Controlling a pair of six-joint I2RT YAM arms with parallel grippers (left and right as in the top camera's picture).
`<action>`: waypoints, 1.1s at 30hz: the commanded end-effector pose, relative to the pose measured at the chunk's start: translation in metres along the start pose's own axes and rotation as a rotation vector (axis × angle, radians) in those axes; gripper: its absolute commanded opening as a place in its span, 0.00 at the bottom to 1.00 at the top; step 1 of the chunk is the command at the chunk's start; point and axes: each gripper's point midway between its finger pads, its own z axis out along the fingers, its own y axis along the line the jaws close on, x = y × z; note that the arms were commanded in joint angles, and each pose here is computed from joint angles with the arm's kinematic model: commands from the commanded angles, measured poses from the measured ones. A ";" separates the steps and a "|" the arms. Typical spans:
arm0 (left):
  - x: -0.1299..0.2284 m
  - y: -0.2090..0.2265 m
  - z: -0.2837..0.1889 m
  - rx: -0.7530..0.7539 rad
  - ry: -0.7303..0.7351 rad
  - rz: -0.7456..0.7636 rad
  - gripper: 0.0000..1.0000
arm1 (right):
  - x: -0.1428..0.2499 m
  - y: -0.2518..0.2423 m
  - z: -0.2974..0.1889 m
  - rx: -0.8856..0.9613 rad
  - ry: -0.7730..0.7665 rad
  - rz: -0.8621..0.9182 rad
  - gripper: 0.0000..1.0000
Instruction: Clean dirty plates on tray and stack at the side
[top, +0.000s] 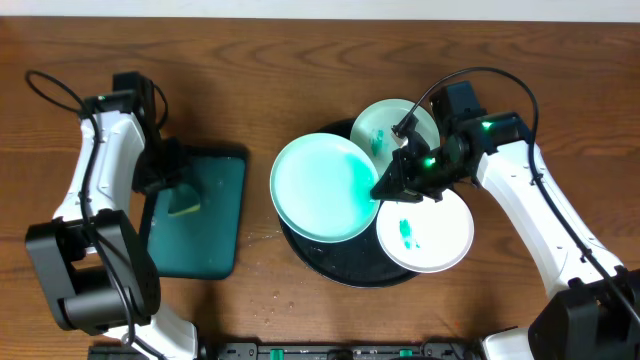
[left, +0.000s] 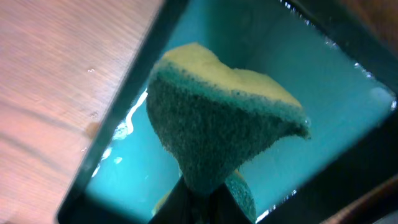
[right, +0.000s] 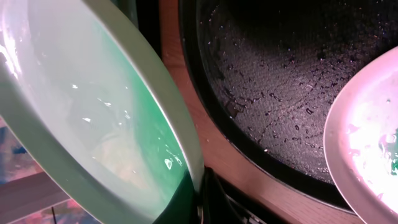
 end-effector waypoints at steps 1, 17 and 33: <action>0.015 -0.007 0.015 0.054 0.044 0.036 0.07 | -0.003 0.006 -0.007 -0.010 -0.024 -0.037 0.02; 0.027 -0.029 0.021 0.202 0.060 0.070 0.79 | -0.009 -0.017 -0.008 0.126 -0.058 -0.031 0.01; 0.037 0.014 -0.058 0.050 -0.128 -0.022 0.80 | 0.024 -0.081 -0.028 0.502 -0.008 0.193 0.02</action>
